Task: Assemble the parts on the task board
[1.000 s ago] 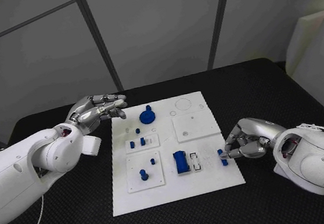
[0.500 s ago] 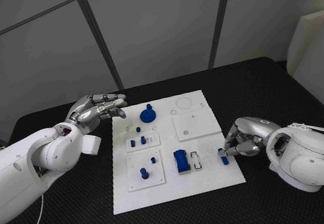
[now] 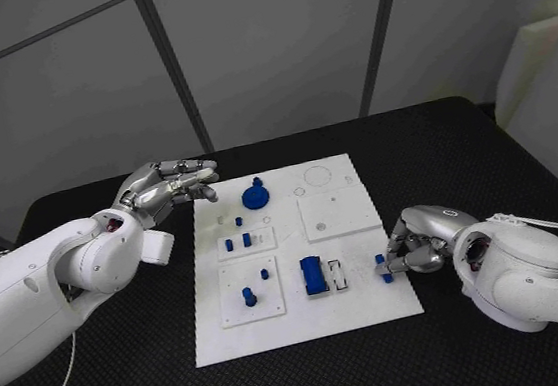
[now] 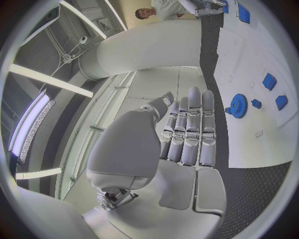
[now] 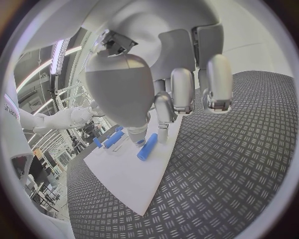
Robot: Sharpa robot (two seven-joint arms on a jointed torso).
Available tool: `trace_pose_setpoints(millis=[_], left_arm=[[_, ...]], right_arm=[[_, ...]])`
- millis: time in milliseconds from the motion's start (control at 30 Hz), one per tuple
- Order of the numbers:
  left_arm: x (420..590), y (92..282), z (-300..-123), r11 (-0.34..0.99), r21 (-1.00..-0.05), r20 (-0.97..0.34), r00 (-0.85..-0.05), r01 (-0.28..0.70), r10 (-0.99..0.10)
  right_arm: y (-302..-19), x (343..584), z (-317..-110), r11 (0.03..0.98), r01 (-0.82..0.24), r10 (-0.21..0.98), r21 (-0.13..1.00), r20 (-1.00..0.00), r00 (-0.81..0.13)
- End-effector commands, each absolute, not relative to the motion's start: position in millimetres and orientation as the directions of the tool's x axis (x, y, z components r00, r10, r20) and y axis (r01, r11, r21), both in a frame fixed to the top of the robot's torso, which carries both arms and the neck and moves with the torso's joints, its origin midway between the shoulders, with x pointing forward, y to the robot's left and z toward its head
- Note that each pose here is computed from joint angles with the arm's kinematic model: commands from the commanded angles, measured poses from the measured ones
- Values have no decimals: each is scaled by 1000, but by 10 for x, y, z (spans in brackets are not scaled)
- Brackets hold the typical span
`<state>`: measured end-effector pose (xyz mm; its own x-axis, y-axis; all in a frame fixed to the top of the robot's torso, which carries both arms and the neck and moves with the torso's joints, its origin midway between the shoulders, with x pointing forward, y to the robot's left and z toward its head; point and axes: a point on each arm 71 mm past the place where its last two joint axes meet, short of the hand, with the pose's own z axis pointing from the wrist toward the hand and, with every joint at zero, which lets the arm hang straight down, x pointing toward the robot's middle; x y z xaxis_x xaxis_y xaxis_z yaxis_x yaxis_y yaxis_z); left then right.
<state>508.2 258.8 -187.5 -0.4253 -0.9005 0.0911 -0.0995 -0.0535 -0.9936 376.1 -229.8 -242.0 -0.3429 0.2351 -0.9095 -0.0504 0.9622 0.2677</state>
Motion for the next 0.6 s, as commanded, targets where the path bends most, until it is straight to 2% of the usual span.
trace_pose_setpoints(millis=[33, 600], left_arm=[[5083, 2584, -1863, -62, -993, 98, -433, -96, -896], [5084, 2576, -1866, -62, -993, 99, -435, -97, -895]], right_arm=[[-2276, 3729, -2495, 974, -61, 179, 219, -905, -387], [-2123, 3730, -2599, 989, -105, 47, 100, -907, -419]])
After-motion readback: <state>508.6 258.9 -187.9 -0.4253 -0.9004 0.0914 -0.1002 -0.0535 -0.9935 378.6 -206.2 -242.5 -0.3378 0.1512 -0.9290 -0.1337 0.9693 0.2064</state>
